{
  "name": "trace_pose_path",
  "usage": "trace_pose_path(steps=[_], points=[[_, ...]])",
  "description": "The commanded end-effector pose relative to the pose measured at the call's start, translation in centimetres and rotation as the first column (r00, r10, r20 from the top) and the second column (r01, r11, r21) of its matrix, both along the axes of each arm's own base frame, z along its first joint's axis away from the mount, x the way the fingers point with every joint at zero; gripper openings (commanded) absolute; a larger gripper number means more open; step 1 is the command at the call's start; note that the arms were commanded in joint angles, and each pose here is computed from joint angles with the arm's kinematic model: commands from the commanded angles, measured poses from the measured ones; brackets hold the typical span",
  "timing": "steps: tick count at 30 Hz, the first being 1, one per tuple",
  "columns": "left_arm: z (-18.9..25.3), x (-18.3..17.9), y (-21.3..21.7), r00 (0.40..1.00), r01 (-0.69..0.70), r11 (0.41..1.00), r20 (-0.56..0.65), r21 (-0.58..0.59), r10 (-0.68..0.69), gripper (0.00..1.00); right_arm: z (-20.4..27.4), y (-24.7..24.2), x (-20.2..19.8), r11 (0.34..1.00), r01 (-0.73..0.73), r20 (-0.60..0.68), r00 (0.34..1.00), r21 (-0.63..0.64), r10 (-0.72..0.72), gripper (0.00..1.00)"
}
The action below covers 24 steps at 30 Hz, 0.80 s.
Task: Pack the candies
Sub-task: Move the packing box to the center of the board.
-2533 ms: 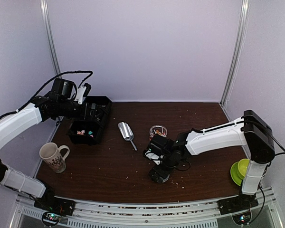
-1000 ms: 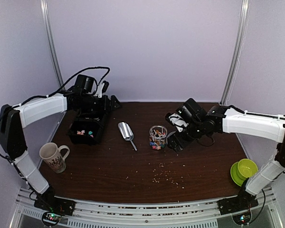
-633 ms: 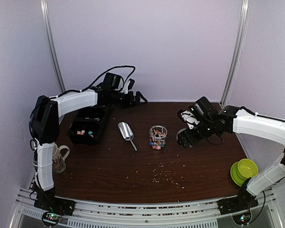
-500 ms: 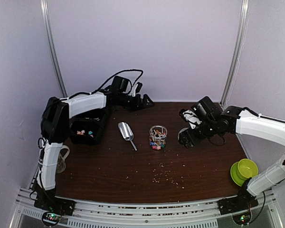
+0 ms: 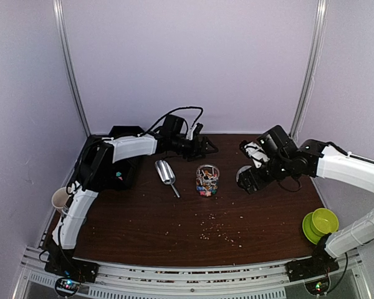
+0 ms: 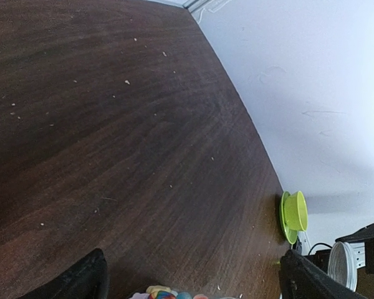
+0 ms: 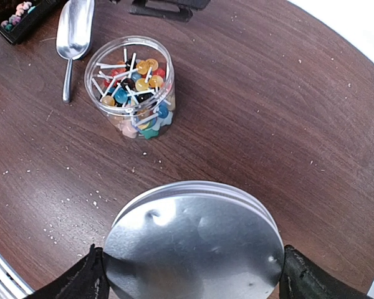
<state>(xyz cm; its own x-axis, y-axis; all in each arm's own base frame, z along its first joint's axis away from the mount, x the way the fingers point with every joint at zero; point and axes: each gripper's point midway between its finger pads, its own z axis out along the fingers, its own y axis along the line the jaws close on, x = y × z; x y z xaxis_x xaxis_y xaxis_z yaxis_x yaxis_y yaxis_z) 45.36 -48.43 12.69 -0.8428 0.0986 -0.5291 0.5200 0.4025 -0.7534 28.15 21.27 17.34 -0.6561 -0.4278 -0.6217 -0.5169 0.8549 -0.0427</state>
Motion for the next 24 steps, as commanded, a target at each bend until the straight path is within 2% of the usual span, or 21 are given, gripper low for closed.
trace_pose_path(steps=[1, 10, 24], points=[[0.8, -1.2, -1.7, 0.995, 0.097, 0.992, 0.033, -0.075, -0.095, 0.98, 1.1, -0.9, -0.2, 1.0, 0.024, 0.028, 0.999, 0.013, -0.025, 0.91], [0.4, -5.3, -3.2, 0.962, 0.273, 0.951, 0.029, -0.147, -0.272, 0.97, 2.7, -0.8, -0.4, 0.999, 0.01, 0.05, 0.999, 0.031, -0.012, 0.91], [1.0, -12.3, -1.8, 0.934, 0.357, 0.919, 0.043, -0.165, -0.355, 0.96, 3.5, 0.5, -0.5, 0.997, -0.032, 0.038, 0.999, 0.07, 0.03, 0.9]])
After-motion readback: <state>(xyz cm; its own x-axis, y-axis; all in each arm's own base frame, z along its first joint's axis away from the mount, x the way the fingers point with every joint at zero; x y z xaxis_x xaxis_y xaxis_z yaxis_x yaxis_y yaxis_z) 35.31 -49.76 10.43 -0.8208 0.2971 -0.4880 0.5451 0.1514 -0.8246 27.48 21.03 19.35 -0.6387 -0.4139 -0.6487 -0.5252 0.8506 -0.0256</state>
